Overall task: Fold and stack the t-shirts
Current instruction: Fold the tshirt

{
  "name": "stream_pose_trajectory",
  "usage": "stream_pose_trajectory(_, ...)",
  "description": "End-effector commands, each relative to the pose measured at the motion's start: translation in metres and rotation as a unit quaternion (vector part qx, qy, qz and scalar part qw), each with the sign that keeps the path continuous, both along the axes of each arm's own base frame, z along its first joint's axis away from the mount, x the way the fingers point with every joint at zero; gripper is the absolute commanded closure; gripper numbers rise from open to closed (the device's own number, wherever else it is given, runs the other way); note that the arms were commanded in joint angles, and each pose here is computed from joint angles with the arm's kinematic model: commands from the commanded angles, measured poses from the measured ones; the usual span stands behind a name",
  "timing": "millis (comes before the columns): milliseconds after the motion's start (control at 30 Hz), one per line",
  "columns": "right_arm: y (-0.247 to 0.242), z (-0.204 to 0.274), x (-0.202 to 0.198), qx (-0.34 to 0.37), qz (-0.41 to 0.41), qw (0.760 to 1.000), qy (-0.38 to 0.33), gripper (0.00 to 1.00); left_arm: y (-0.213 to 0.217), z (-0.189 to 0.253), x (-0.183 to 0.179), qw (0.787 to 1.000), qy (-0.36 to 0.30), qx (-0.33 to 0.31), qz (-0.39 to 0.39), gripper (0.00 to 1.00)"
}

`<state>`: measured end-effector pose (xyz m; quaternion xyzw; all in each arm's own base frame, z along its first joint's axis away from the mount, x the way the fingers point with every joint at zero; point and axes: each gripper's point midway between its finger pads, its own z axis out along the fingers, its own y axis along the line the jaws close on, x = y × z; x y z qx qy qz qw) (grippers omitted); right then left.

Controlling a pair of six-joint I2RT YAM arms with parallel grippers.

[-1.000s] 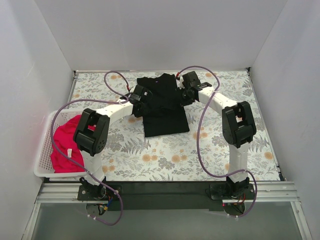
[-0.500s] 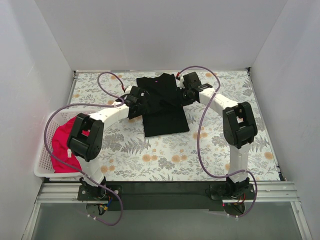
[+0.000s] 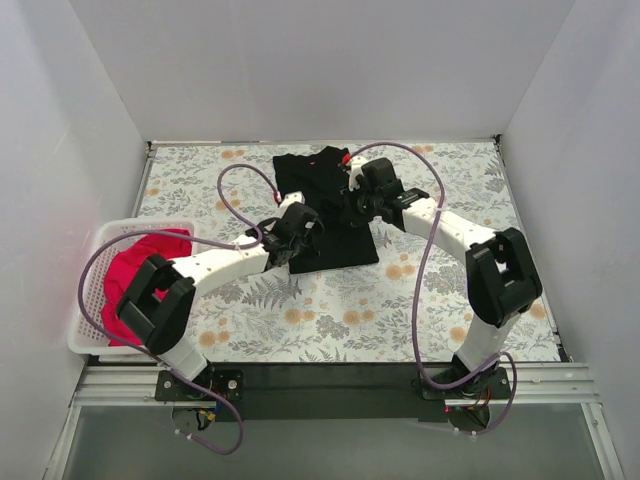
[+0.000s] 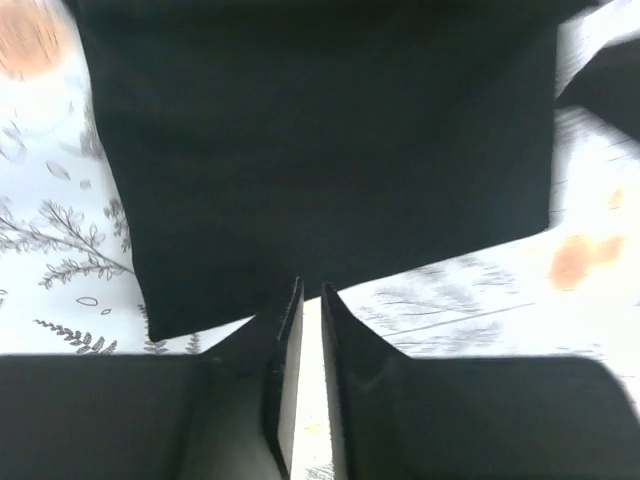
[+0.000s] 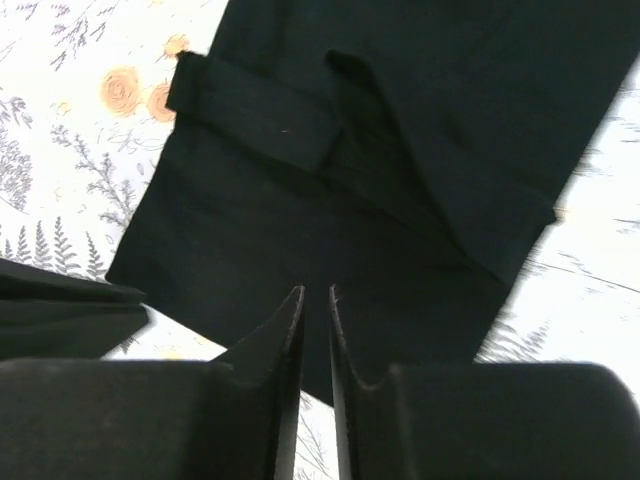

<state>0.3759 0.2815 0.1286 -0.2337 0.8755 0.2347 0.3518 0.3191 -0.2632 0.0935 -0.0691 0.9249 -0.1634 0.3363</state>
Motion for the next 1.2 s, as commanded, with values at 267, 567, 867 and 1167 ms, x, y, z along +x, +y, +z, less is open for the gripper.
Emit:
stream_pose_trajectory(267, 0.033, -0.063, 0.022, 0.008, 0.037, 0.999, 0.035, 0.85, 0.009, -0.076, -0.027, 0.996, 0.085, 0.033, -0.004, 0.98)
stream_pose_trajectory(567, 0.035, -0.048, 0.106, -0.004, -0.011, 0.999, -0.033, 0.81, 0.021, -0.096, -0.059, 0.991, 0.13, 0.031, -0.013, 1.0)
stream_pose_trajectory(867, 0.036, -0.012, 0.123, 0.02, -0.01, 0.999, -0.032, 0.7, 0.025, -0.097, -0.099, 0.986, 0.162, 0.005, -0.031, 0.99)
stream_pose_trajectory(1167, 0.018, 0.01, 0.008, 0.105, 0.046, 0.993, 0.03, 0.69, 0.023, -0.011, -0.068, 0.998, 0.056, -0.043, 0.002, 0.86)
